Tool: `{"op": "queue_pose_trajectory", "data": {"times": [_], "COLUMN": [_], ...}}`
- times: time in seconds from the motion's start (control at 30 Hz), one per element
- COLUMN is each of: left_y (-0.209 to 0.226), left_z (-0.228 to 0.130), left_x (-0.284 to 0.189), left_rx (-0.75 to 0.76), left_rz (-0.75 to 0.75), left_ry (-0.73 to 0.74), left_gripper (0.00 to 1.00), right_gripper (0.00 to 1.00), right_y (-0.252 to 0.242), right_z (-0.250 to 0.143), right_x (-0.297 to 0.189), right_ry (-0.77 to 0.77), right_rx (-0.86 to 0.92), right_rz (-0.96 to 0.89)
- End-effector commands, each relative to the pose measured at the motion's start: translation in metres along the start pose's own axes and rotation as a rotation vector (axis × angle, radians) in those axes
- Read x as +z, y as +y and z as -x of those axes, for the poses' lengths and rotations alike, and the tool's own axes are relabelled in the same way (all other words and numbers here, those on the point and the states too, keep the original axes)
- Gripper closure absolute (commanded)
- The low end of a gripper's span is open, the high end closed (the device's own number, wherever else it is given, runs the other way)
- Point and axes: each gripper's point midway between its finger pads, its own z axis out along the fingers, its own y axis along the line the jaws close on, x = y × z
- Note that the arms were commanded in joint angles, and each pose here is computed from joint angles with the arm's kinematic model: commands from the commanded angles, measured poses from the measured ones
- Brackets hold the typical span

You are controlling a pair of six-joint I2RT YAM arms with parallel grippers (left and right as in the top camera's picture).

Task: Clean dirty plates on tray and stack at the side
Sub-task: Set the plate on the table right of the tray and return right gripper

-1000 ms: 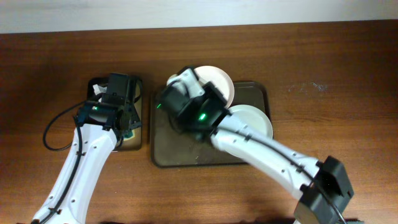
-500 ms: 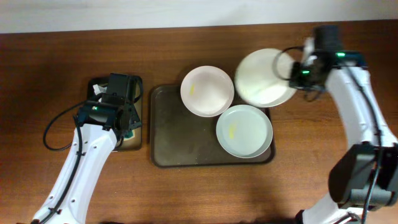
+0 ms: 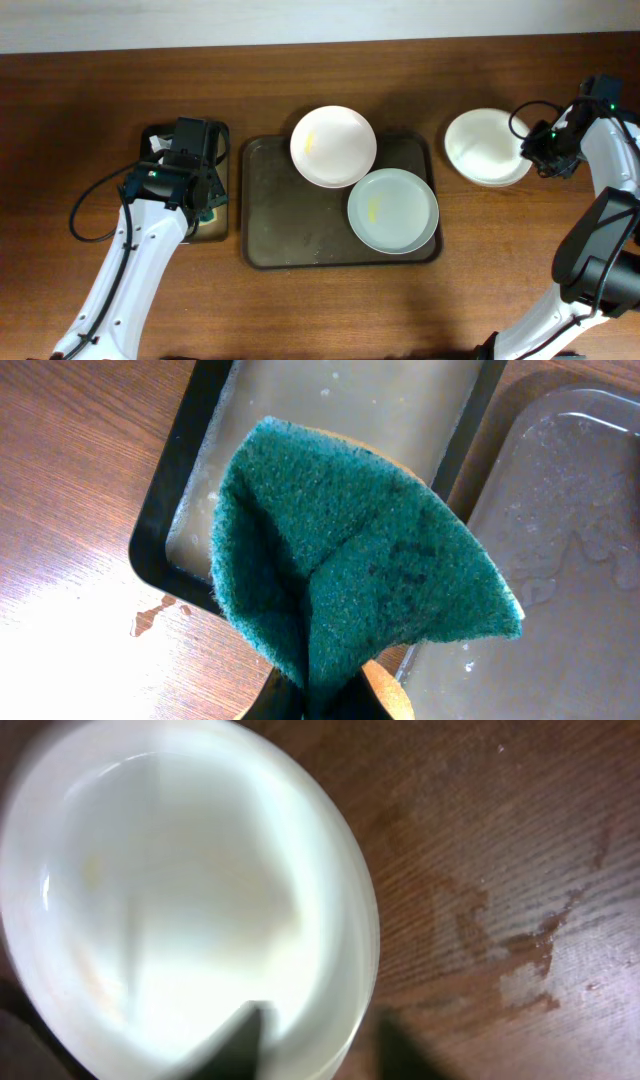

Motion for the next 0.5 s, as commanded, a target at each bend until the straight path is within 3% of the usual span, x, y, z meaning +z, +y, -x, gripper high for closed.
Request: {"op": "queue_pose_trajectory", "data": {"times": [0.0,0.03,0.13,0.23,0.47], "left_y": [0.001,0.000,-0.005,-0.007,-0.011], "left_z": [0.002,0.002,0.002,0.001,-0.003], "left_x": [0.001,0.001,0.002,0.003,0.013], "left_rx": [0.012,0.012,0.009,0.010,0.020], "left_rz": [0.001,-0.002,-0.030,-0.035,-0.031], "left_ry": [-0.001,0.000,0.004,0.010,0.046], "left_gripper": [1.00,1.00,1.00,1.00,1.00], "right_gripper": [0.27,0.22,0.22,0.22,0.22], "right_y": [0.013,0.020,0.051,0.098,0.185], "right_z": [-0.004,-0.006,-0.016,-0.033,-0.084], "right_x": [0.002,0.002,0.000,-0.006,-0.007], "right_ry": [0.014,0.025,0.063,0.087,0.091], "right_rx": [-0.011,-0.016,-0.051,-0.226,-0.570], "right_rz": [0.046,0.074,0.200,0.361,0.424]}}
